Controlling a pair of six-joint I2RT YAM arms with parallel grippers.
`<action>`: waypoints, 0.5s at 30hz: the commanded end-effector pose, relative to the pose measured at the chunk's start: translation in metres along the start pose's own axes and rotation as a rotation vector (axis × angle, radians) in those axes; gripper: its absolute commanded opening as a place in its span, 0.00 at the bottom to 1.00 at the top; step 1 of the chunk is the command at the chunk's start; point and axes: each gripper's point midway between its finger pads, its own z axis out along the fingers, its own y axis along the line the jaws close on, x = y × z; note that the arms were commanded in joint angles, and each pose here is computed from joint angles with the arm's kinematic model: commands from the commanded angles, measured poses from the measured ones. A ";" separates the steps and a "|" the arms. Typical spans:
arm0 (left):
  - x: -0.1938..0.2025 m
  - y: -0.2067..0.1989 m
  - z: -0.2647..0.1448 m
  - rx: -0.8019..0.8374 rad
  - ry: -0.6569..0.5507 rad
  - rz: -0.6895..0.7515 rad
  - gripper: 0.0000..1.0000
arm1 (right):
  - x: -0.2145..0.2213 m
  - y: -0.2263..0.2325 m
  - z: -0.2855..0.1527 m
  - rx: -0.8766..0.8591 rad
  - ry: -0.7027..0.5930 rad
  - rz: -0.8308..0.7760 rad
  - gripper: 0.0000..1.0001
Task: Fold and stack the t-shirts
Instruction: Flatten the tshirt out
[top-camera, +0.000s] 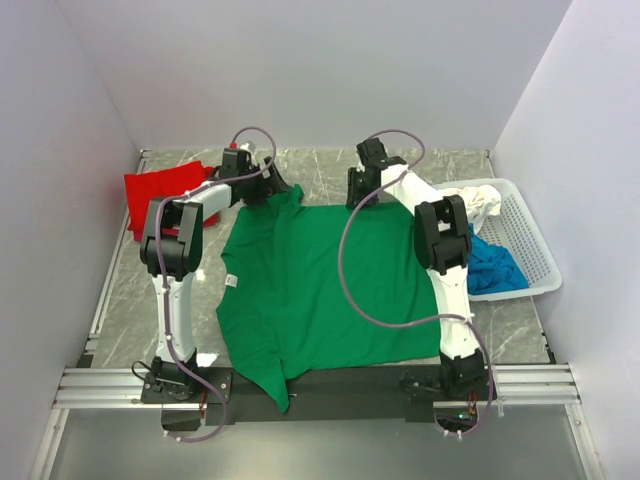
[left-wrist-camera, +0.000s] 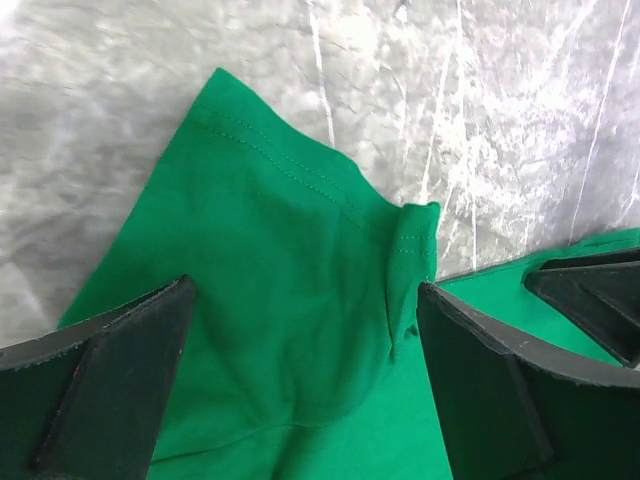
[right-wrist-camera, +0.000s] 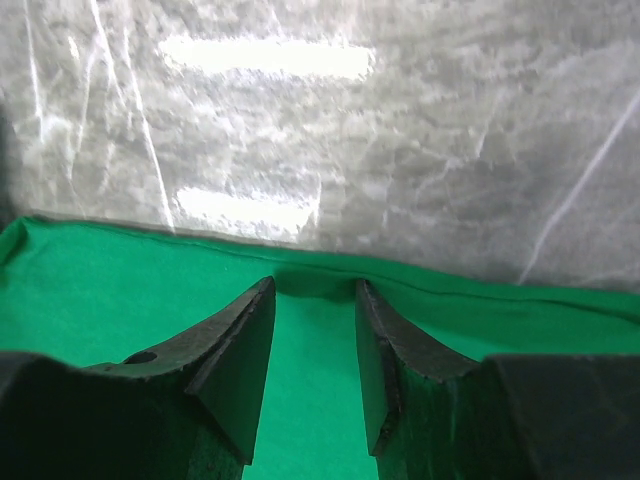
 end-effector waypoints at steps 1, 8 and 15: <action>-0.014 0.011 0.002 -0.002 -0.012 -0.032 0.99 | -0.004 0.012 0.006 -0.029 0.012 0.002 0.45; -0.040 0.031 0.000 -0.083 -0.061 -0.020 0.99 | -0.016 0.021 0.018 -0.064 0.010 0.011 0.45; -0.079 0.012 -0.010 -0.049 -0.133 0.019 0.99 | -0.039 0.042 0.002 -0.153 -0.049 -0.018 0.47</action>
